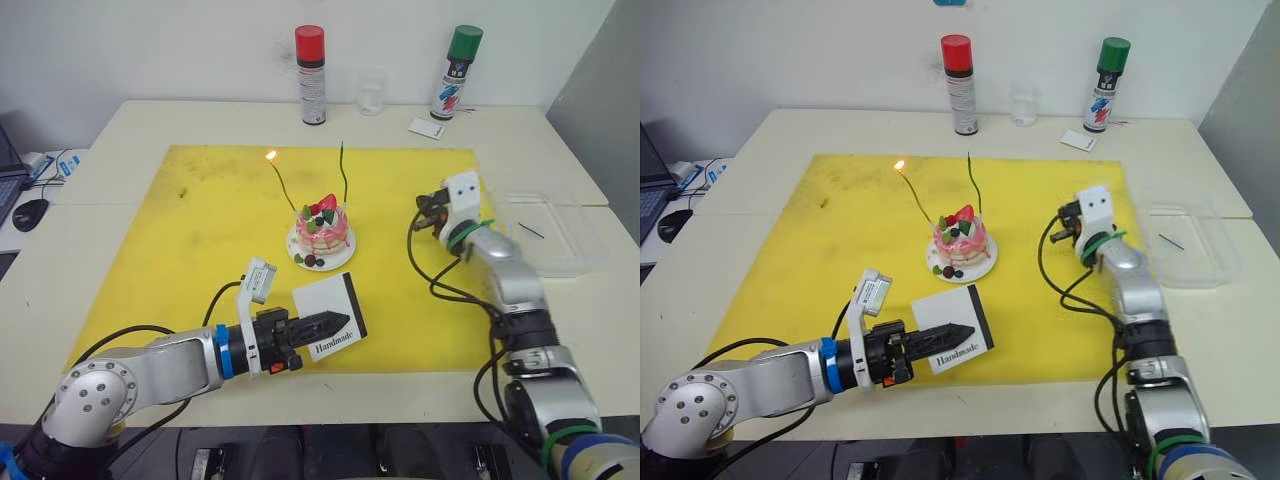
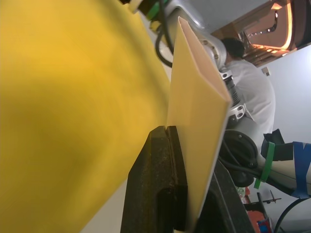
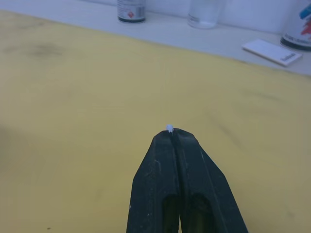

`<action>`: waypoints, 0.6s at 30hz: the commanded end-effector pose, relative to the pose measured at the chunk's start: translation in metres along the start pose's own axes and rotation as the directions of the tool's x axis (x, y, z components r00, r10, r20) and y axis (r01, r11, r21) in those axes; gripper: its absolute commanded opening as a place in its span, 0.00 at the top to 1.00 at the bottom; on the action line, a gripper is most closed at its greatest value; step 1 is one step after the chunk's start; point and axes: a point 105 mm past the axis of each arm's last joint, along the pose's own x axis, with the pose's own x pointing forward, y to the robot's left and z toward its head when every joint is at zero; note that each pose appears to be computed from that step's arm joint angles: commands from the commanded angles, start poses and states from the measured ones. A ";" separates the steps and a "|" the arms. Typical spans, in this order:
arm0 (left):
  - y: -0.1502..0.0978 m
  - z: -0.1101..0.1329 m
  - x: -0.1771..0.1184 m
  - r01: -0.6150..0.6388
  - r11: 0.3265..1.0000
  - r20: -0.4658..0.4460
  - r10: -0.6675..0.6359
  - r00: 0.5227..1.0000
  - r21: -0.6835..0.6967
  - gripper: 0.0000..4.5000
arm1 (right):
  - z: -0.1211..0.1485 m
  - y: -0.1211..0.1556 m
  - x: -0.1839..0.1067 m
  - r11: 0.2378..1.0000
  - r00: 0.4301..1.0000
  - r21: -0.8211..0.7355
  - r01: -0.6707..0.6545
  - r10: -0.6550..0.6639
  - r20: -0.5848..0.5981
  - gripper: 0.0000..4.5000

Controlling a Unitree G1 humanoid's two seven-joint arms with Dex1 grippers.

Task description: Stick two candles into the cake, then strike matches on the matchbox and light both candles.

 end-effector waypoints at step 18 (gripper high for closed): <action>0.019 0.042 0.005 -0.068 0.997 0.154 0.063 0.986 0.026 1.00 | 0.077 0.100 -0.094 0.682 0.692 -0.251 -0.687 0.719 0.061 0.99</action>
